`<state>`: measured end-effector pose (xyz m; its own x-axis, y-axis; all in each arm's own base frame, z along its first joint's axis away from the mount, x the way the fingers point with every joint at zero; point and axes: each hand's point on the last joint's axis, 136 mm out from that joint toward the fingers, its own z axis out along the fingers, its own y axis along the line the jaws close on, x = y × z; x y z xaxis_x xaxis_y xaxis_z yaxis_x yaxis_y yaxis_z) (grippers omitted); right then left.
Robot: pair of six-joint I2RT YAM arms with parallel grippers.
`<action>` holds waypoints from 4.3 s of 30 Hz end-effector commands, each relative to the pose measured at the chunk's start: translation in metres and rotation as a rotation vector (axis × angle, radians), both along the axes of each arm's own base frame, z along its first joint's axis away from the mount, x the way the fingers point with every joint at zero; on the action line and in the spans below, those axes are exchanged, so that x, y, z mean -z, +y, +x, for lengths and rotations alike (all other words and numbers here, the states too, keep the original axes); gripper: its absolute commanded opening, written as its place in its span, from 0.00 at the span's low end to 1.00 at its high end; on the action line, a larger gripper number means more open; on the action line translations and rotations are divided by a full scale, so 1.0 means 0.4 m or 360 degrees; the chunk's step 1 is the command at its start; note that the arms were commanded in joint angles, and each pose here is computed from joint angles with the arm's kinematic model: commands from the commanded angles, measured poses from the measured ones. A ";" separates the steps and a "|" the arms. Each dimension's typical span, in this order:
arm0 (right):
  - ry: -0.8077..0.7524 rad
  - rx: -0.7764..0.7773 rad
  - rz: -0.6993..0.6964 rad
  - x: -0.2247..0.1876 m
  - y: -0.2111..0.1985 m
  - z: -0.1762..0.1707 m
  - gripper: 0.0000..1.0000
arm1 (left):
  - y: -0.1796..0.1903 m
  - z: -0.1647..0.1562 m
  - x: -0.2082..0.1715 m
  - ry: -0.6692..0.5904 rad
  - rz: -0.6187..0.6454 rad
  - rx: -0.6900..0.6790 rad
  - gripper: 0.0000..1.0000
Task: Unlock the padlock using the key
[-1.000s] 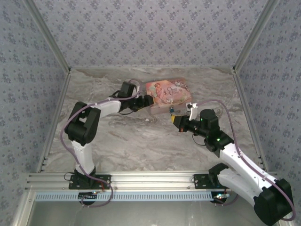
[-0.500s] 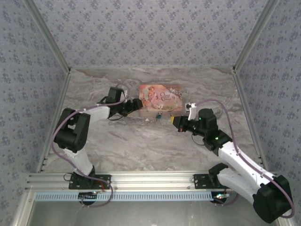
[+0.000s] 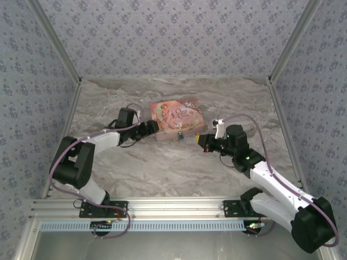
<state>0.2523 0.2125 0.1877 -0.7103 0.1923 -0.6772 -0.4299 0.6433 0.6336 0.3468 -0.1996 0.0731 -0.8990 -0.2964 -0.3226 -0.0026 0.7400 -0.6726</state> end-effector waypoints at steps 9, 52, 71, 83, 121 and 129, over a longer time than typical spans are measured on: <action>-0.0002 0.0027 -0.0032 0.002 0.016 0.023 0.00 | 0.109 -0.084 0.011 0.0018 0.0275 -0.0036 0.82; 0.0069 0.0080 -0.0067 0.022 0.034 0.111 0.00 | -0.178 -0.092 -0.023 -0.0372 0.0282 0.0345 0.81; 0.0094 0.0045 -0.0036 0.039 0.093 0.234 0.00 | -0.080 0.044 -0.109 -0.0630 0.0318 0.0261 0.81; 0.0277 -0.0024 -0.0048 0.126 0.215 0.429 0.00 | -0.021 -0.049 -0.128 -0.0621 0.0332 0.0216 0.84; 0.0856 0.0048 -0.0429 0.411 0.232 0.242 0.00 | -0.031 -0.072 -0.057 -0.0812 0.0438 0.0403 0.76; 0.0847 0.0058 -0.0431 0.409 0.237 0.245 0.00 | -0.036 -0.074 -0.012 -0.0825 0.0558 0.0418 0.73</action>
